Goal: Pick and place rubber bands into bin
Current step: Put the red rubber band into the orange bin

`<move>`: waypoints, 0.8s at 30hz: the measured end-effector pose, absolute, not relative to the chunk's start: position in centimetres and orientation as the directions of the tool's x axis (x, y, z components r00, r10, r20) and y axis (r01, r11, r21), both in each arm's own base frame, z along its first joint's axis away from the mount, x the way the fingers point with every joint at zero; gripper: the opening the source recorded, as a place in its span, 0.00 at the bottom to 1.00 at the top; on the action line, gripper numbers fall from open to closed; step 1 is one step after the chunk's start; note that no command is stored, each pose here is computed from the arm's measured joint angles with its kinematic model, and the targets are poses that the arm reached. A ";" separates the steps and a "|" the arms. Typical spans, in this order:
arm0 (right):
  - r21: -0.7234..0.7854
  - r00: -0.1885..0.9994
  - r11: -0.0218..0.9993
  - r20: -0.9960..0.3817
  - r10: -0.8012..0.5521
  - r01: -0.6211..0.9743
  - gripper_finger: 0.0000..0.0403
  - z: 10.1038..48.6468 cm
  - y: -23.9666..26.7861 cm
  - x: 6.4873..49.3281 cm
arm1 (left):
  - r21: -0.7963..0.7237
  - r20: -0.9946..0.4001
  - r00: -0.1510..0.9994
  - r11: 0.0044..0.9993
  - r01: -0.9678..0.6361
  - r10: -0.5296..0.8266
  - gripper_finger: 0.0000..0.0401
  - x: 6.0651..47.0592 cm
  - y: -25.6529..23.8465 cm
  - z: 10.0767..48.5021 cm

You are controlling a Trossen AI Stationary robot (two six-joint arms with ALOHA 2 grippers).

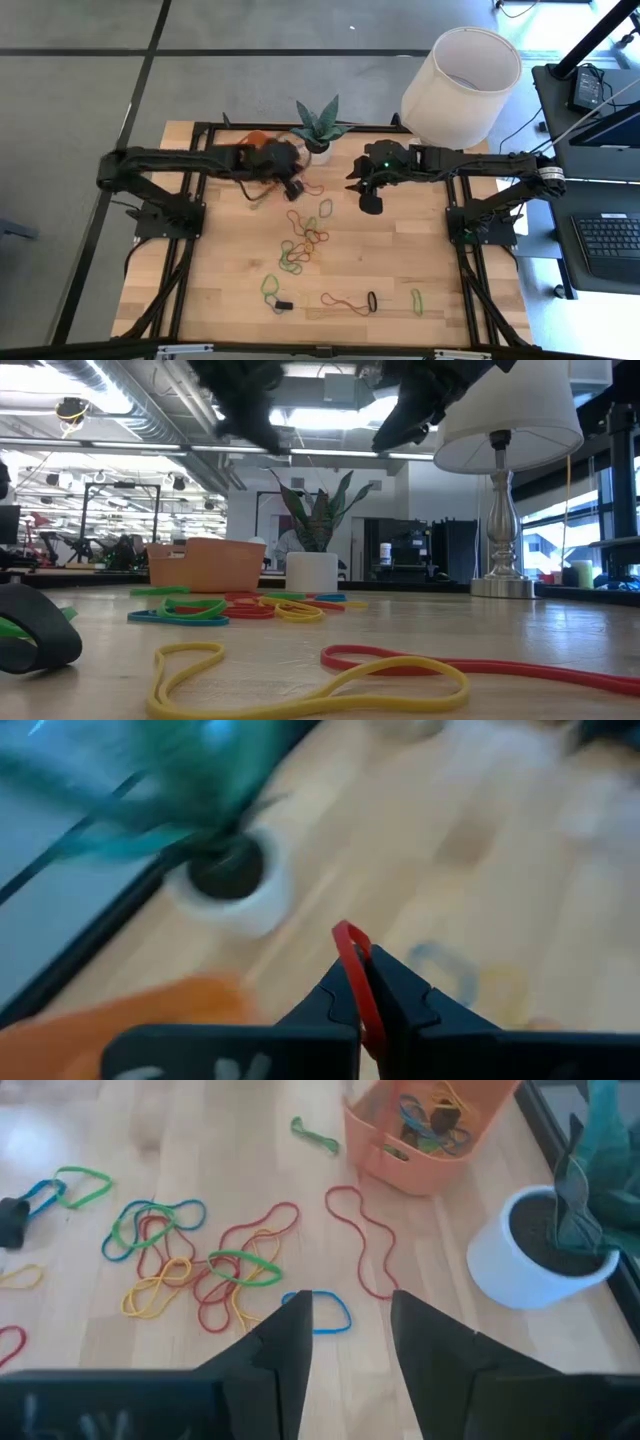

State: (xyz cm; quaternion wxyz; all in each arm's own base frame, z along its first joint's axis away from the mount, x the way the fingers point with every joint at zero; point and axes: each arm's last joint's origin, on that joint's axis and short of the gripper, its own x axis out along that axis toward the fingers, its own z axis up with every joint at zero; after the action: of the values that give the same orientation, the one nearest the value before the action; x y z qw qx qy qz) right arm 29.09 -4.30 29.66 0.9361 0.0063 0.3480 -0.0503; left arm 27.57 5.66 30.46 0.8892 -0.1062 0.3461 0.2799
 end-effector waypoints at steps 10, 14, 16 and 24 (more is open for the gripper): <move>0.105 0.741 0.962 -0.661 -0.123 0.253 0.35 28.0 -5.7 30.7 | 0.051 -0.788 0.448 0.770 -0.637 0.422 0.01 22.0 12.7 30.2; 0.149 0.748 0.942 -0.650 -0.136 0.301 0.35 27.4 -6.4 31.4 | 0.025 -0.854 0.369 0.739 -0.674 0.366 0.01 20.6 14.7 27.2; 0.167 0.743 0.932 -0.654 -0.140 0.323 0.35 27.1 -6.6 31.6 | 0.008 -0.874 0.350 0.731 -0.683 0.336 0.01 19.9 15.3 25.7; 0.163 0.741 0.898 -0.634 -0.221 0.408 0.35 26.9 -7.1 32.1 | -0.072 -0.869 0.400 0.727 -0.683 0.290 0.05 19.5 17.3 21.9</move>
State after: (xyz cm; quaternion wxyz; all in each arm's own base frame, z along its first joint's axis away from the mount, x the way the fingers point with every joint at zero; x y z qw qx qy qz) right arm 32.07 -7.13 26.86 0.9213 0.1472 0.3169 -0.1707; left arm 19.54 17.31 21.94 0.8087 -0.2147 0.4576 0.3009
